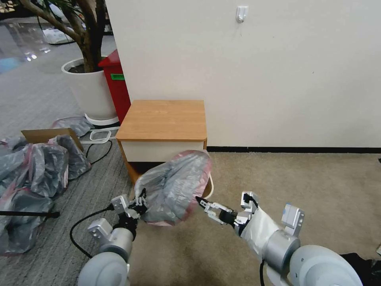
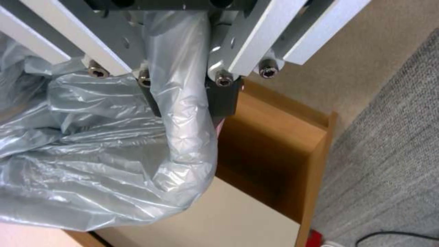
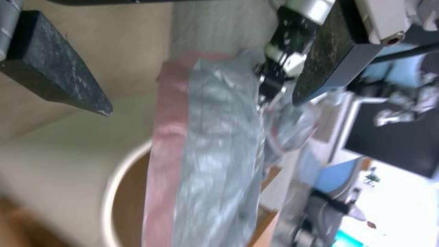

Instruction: Pick up the garbage bag from the table and place it over the trash can.

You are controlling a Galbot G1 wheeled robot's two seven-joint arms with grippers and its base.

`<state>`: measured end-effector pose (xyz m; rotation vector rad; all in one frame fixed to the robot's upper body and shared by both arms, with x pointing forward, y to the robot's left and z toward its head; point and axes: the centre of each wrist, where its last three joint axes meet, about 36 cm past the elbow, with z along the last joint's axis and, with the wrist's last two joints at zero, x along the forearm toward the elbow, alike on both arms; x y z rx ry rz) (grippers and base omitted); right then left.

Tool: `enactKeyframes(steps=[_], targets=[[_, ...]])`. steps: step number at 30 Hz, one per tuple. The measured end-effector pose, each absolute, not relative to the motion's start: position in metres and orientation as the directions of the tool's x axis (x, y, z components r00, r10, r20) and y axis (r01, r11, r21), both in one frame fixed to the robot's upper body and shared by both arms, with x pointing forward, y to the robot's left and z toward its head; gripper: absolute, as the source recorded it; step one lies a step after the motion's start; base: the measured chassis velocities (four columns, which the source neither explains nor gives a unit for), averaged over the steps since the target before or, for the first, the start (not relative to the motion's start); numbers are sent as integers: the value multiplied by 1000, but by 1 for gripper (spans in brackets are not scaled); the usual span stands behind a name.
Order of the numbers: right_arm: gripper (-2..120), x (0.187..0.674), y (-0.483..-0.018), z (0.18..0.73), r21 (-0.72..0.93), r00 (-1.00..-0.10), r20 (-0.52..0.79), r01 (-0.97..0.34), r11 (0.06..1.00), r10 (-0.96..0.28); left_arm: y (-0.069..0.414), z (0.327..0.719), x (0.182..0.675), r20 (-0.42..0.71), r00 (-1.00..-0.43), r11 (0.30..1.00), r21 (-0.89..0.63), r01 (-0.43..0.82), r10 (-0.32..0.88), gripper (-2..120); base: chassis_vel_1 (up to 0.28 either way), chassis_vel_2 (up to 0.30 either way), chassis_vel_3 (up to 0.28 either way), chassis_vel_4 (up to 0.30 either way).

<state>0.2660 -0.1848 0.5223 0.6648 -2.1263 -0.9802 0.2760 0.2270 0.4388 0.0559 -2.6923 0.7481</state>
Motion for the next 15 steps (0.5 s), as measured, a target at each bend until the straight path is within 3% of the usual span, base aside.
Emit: enactKeyframes(steps=[6, 15], targets=[[100, 289, -183, 480, 860, -573, 310, -172, 481, -759, 229, 448, 273, 334, -940, 854, -507, -119, 68, 7, 0, 0, 0, 0], [100, 299, -183, 458, 887, -547, 256, -194, 418, -797, 231, 451, 275, 341, -936, 859, -501, -106, 84, 7, 0, 0, 0, 0]])
